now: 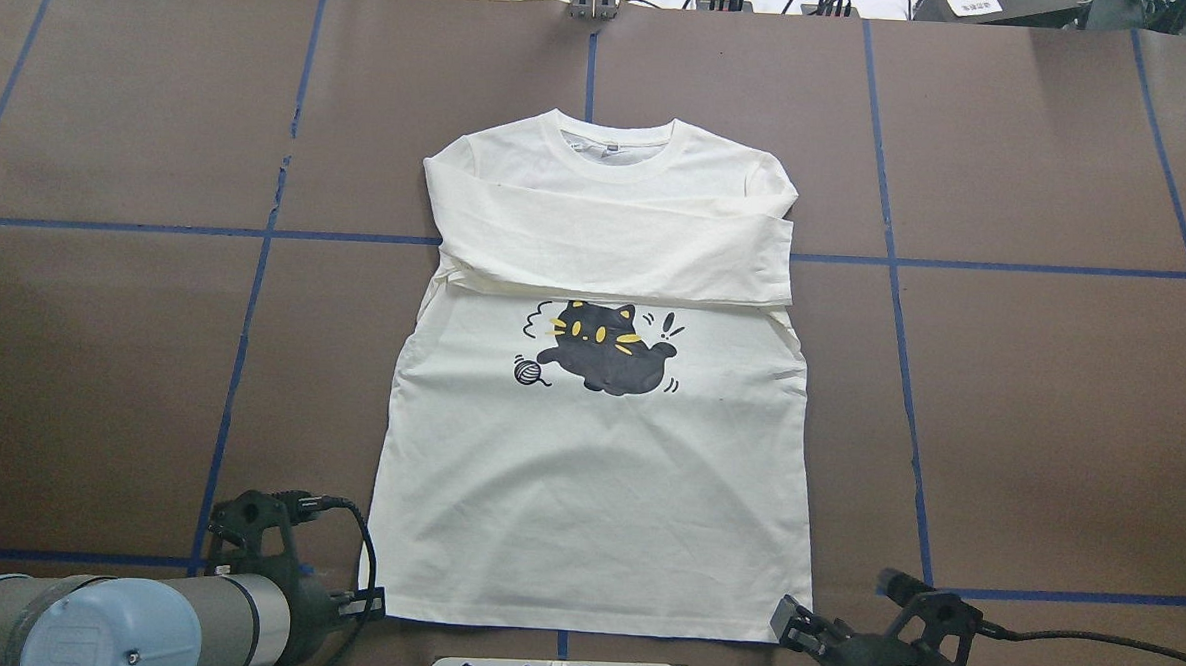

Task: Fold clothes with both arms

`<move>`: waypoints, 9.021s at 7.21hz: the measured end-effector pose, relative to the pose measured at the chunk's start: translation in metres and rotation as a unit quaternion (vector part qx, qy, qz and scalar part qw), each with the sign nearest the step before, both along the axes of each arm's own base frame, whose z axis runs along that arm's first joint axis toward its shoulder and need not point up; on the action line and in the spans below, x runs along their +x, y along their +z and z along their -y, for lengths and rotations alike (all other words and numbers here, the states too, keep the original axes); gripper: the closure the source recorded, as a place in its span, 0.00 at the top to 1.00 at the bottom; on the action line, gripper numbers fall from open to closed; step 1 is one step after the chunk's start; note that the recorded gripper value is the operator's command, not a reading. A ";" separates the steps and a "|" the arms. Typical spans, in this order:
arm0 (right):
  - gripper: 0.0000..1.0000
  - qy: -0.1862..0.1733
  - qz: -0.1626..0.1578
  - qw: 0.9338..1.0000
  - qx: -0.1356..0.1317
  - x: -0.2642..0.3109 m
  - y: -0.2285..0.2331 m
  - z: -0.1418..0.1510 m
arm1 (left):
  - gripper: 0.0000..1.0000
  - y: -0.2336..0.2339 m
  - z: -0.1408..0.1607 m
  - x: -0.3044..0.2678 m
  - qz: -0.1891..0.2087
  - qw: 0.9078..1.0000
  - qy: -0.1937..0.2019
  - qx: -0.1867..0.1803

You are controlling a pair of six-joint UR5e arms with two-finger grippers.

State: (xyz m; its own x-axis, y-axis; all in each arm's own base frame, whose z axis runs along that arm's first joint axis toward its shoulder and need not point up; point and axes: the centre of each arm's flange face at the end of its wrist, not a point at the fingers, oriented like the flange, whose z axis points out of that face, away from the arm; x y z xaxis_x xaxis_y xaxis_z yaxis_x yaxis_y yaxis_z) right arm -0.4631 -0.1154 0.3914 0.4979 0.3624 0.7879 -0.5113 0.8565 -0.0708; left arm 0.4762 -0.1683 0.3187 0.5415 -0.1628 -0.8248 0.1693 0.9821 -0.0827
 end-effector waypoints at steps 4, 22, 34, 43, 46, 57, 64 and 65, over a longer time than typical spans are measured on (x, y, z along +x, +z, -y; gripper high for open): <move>0.41 -0.001 -0.004 1.000 0.002 -0.004 0.005 -0.005 | 0.00 0.001 -0.001 0.001 0.001 1.000 0.001 -0.001; 0.00 -0.024 0.038 0.997 -0.064 0.166 -0.174 0.079 | 0.00 -0.150 0.020 -0.156 -0.046 0.998 0.042 0.011; 0.00 0.030 -0.066 0.997 -0.035 0.033 -0.104 0.422 | 0.00 -0.038 0.392 -0.055 0.085 0.987 -0.034 0.134; 1.00 -0.084 -0.111 0.988 0.060 0.043 -0.076 0.443 | 1.00 -0.011 0.343 -0.058 0.038 0.979 0.013 0.199; 1.00 -0.094 -0.110 0.987 0.072 0.054 -0.078 0.445 | 0.82 0.027 0.259 -0.047 -0.019 0.981 0.026 0.194; 1.00 -0.089 -0.111 0.987 0.074 0.059 -0.079 0.447 | 0.00 0.046 0.180 0.010 -0.041 0.989 0.022 0.143; 1.00 -0.085 -0.106 0.988 0.072 0.058 -0.083 0.447 | 0.00 0.087 0.328 -0.086 0.084 0.963 -0.002 0.255; 1.00 -0.083 -0.104 0.988 0.073 0.059 -0.085 0.446 | 0.00 0.087 0.387 -0.080 0.108 0.961 -0.016 0.255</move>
State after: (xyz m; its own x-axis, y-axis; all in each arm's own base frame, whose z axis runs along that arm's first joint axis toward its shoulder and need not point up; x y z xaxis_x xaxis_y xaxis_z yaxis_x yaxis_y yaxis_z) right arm -0.4039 -0.5615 0.3064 0.6982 0.1525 0.6995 -0.3532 0.9232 0.1513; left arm 0.3959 -0.5548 0.4059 0.7107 0.2126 -0.6706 0.1592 0.8799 0.4477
